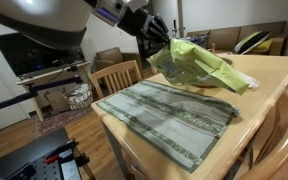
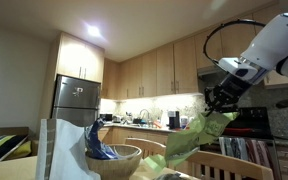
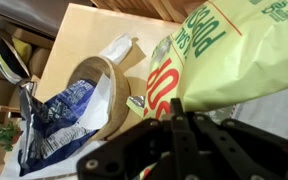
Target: Pick the bag of popcorn and pour its contents on the cloth on the table
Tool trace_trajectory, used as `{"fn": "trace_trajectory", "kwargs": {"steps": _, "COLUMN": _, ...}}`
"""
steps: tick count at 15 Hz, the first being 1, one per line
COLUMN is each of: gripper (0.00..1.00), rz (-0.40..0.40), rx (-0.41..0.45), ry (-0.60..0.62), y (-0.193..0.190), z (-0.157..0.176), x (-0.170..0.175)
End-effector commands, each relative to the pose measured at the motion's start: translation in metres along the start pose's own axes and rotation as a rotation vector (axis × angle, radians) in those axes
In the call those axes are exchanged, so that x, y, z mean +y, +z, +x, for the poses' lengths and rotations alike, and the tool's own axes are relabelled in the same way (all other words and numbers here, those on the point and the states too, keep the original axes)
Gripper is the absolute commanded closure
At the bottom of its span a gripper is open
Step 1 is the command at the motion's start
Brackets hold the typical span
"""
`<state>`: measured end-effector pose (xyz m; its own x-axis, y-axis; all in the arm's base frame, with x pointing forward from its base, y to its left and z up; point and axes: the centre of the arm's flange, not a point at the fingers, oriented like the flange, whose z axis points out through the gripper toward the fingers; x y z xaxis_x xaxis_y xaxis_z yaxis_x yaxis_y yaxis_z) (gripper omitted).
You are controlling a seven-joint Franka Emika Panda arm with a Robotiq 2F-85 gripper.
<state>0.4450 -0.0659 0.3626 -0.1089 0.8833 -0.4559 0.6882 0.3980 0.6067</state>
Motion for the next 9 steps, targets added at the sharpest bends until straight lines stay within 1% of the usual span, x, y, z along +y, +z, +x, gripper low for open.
{"fn": "trace_trajectory", "kwargs": {"steps": 1, "gripper": 1.0, "rz": -0.002, "rx": -0.125, "ry": -0.055, "y": 0.011, "z": 0.0007, "x": -0.0106}}
{"fn": "trace_trajectory", "kwargs": {"steps": 2, "gripper": 1.0, "rz": 0.004, "rx": -0.141, "ry": -0.058, "y": 0.0143, "z": -0.002, "x": -0.0148}}
{"fn": "trace_trajectory", "kwargs": {"steps": 3, "gripper": 0.99, "rz": -0.012, "rx": -0.073, "ry": -0.04, "y": 0.0082, "z": -0.0037, "x": -0.009}}
{"fn": "trace_trajectory", "kwargs": {"steps": 5, "gripper": 0.99, "rz": -0.001, "rx": -0.093, "ry": -0.05, "y": 0.0122, "z": -0.0054, "x": -0.0141}}
{"fn": "trace_trajectory", "kwargs": {"steps": 8, "gripper": 1.0, "rz": 0.004, "rx": -0.1, "ry": -0.057, "y": 0.0131, "z": -0.0057, "x": -0.0152}}
{"fn": "trace_trajectory", "kwargs": {"steps": 9, "gripper": 1.0, "rz": -0.004, "rx": -0.115, "ry": -0.102, "y": 0.0093, "z": -0.0062, "x": -0.0171}}
